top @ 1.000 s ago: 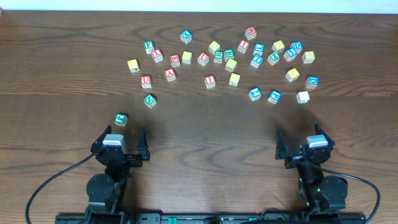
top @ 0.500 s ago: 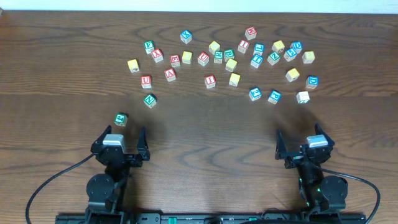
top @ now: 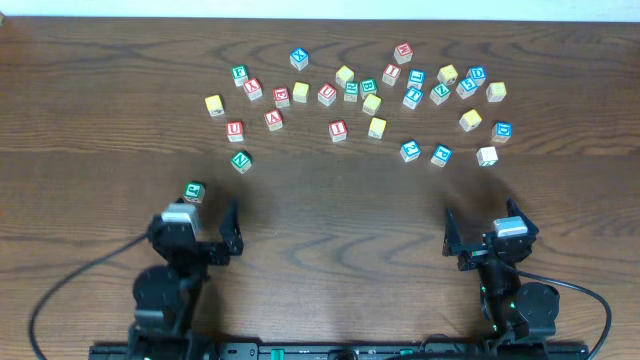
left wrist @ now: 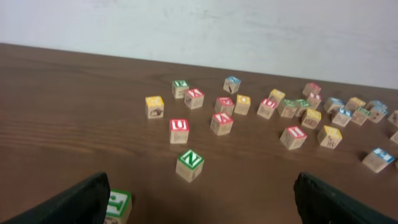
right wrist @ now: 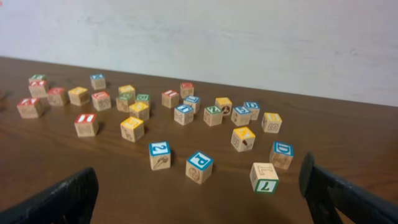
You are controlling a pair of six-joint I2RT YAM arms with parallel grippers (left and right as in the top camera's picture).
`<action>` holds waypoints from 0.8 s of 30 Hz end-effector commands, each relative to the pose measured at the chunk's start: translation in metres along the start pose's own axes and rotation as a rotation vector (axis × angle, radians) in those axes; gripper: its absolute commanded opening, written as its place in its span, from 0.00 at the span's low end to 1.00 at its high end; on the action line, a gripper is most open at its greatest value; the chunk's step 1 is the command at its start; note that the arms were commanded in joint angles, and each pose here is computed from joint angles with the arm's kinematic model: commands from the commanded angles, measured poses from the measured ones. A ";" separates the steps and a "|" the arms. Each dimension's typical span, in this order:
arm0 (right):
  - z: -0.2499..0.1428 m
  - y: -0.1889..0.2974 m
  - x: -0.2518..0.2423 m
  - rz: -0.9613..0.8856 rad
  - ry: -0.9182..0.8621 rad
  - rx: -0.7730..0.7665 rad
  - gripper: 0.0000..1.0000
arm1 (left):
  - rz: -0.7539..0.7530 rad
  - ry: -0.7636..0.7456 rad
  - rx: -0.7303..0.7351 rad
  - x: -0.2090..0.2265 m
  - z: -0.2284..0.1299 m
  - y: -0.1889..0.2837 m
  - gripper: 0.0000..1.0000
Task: Spell out AI2
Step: 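Move the left gripper over the red-lettered A block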
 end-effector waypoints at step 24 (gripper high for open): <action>-0.001 0.000 -0.002 -0.013 -0.013 0.001 0.99 | -0.247 0.233 0.645 -0.040 0.083 -0.177 0.91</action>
Point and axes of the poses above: each gripper's point midway between its finger pads, its own y axis back along the fingers, its own x axis along the line the jaws close on, z = x × y, the point moved 4 cm from there along y, back along the fingers, and after that the axes turned 6 degrees about -y, right-handed, at the moved point
